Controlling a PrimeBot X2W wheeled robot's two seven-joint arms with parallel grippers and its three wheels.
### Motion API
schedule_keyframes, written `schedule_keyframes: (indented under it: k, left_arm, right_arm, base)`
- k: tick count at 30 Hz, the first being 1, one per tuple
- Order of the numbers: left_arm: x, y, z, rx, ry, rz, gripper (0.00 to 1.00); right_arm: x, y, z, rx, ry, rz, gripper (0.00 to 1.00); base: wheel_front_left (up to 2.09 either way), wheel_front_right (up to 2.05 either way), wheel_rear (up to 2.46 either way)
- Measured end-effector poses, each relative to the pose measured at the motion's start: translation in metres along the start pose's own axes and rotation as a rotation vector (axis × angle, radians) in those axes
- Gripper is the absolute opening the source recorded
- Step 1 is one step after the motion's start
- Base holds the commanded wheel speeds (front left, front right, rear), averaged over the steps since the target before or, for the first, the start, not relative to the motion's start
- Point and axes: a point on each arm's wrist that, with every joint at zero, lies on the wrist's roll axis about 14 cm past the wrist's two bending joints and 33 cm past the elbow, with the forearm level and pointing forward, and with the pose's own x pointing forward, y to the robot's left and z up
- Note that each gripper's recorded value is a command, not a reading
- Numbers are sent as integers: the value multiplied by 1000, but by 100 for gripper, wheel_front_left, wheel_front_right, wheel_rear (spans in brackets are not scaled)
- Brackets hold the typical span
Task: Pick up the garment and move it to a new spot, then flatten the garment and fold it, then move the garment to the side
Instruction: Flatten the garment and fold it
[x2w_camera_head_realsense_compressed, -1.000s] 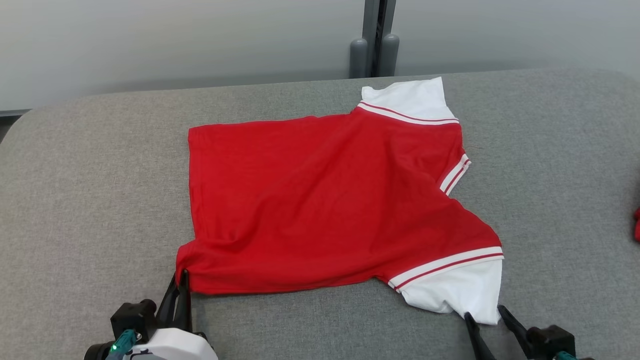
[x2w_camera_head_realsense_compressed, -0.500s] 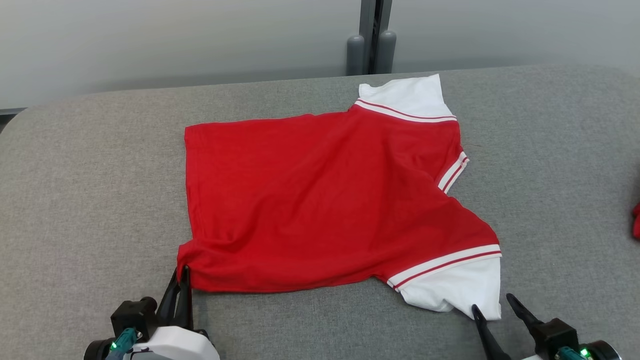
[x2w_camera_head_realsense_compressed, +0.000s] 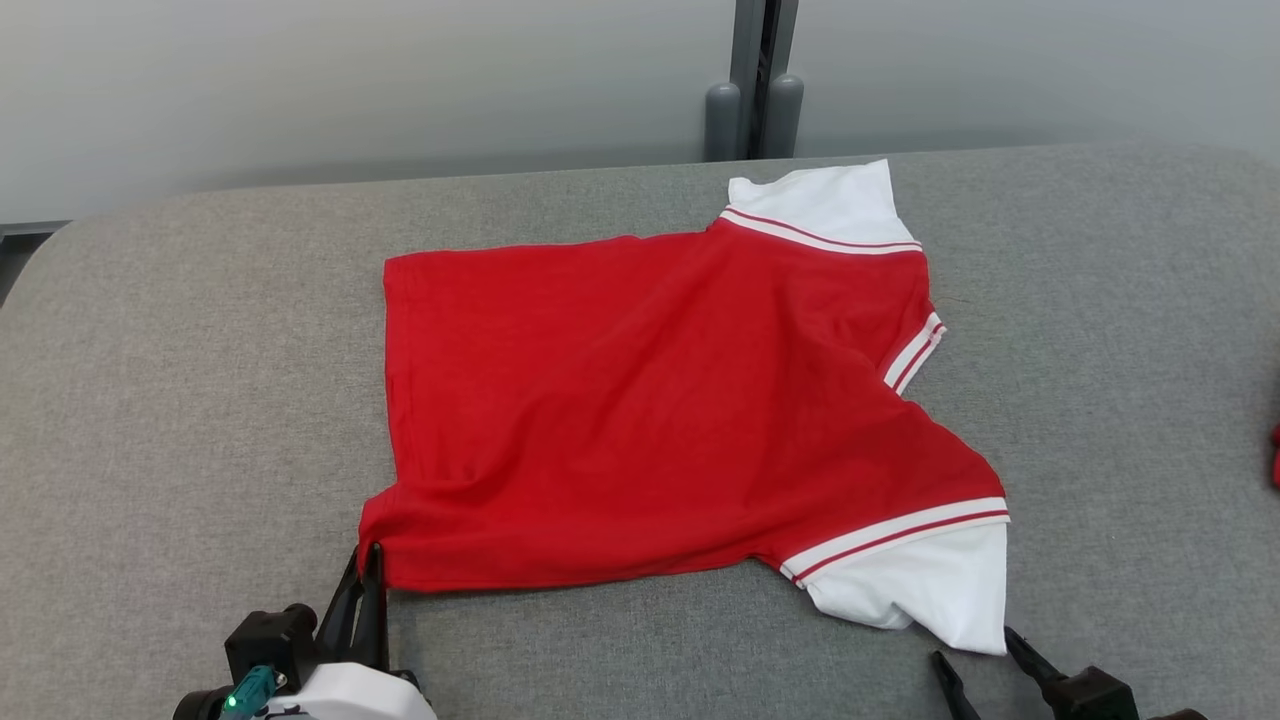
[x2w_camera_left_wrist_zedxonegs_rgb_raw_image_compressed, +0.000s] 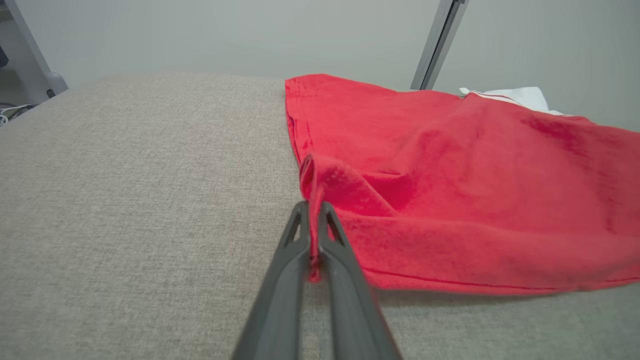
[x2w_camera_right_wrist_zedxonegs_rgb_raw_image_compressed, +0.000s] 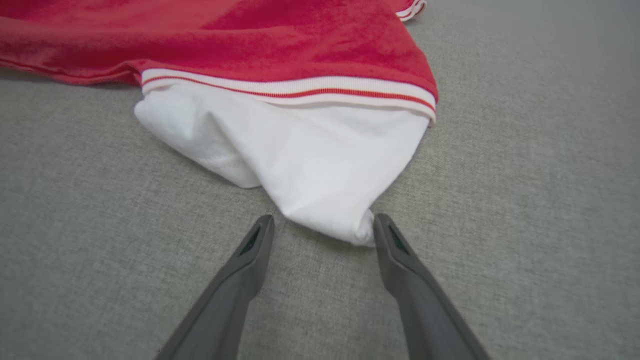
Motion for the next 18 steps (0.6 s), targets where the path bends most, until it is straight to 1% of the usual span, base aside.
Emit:
schedule_keyframes:
  k: [6, 7, 8, 9, 10, 14, 18]
  left_arm:
    - [-1, 0, 0, -2, -1, -3, 0]
    - [-1, 0, 0, -2, -2, -4, 0]
    - [-1, 0, 0, -2, -2, -3, 0]
    - [-1, 0, 0, -2, -2, -3, 0]
    - [-1, 0, 1, -3, -2, -3, 0]
    - [0, -1, 5, 1, -17, -10, 0]
    - [2, -7, 24, -1, -77, -28, 0]
  right_arm:
    - [-2, 1, -4, -18, 15, 12, 100]
    - [-2, 1, -5, -18, 17, 11, 94]
    - [-2, 1, -5, -15, 17, 10, 44]
    - [-1, 1, -5, -12, 17, 9, 5]
    - [-1, 1, -4, -9, 16, 7, 0]
    - [4, 3, 6, 20, -17, 1, 0]
    - [7, 4, 35, 84, -117, -2, 0]
  base:
    - [0, 0, 0]
    - [0, 0, 0]
    - [0, 0, 0]
    - [0, 0, 0]
    - [0, 0, 0]
    - [0, 0, 0]
    - [0, 0, 0]
